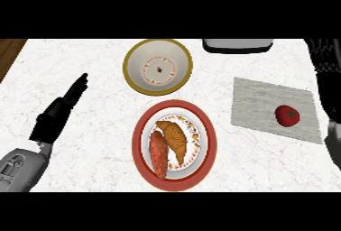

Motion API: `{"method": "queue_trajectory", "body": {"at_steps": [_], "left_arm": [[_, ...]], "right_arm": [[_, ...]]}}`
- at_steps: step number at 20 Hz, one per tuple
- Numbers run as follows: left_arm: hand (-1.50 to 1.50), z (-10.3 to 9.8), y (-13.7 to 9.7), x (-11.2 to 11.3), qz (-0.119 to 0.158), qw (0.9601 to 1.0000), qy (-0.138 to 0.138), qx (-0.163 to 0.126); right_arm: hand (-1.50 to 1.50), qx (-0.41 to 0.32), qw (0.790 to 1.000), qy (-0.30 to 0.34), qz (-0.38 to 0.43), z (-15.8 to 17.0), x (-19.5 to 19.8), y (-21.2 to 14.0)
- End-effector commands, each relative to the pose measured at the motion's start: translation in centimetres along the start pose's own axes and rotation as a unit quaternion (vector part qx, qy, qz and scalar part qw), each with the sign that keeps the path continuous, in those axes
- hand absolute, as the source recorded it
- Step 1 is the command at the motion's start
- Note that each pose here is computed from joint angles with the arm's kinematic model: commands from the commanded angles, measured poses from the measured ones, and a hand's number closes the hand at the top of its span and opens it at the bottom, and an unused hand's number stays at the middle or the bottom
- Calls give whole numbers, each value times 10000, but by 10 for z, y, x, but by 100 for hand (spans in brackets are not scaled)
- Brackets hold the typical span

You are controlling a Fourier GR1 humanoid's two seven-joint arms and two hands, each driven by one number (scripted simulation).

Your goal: Pick the croissant from the plate and place it in the bowl

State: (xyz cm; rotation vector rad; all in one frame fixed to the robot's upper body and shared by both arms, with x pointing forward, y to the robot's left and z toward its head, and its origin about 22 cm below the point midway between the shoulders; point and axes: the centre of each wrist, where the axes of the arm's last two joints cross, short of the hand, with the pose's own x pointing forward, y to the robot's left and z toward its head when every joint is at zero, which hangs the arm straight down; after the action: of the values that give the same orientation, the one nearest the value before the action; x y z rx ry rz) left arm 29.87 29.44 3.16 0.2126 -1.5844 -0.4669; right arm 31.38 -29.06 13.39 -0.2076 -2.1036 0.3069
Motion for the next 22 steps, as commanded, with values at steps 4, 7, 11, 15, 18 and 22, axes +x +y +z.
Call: {"method": "queue_trajectory", "body": {"at_steps": [4,7,11,15,18,22], "left_arm": [[0,1,-50,2,1522,9880,72,-249],[0,4,-63,-4,1992,9793,308,-203],[0,6,-93,9,2567,9651,304,-417],[0,1,-86,32,2630,9624,253,-625],[0,4,-85,28,2543,9650,423,-475],[0,9,-90,24,2599,9636,406,-486]], "right_arm": [[150,1041,9913,186,782,38,15,76],[150,687,9430,859,3142,42,-17,10],[-150,38,9815,479,1855,109,-9,143],[-150,1249,9646,-107,2320,119,7,194],[-150,1432,9302,332,3363,120,7,195],[-150,1510,8795,897,4423,116,14,207]]}}
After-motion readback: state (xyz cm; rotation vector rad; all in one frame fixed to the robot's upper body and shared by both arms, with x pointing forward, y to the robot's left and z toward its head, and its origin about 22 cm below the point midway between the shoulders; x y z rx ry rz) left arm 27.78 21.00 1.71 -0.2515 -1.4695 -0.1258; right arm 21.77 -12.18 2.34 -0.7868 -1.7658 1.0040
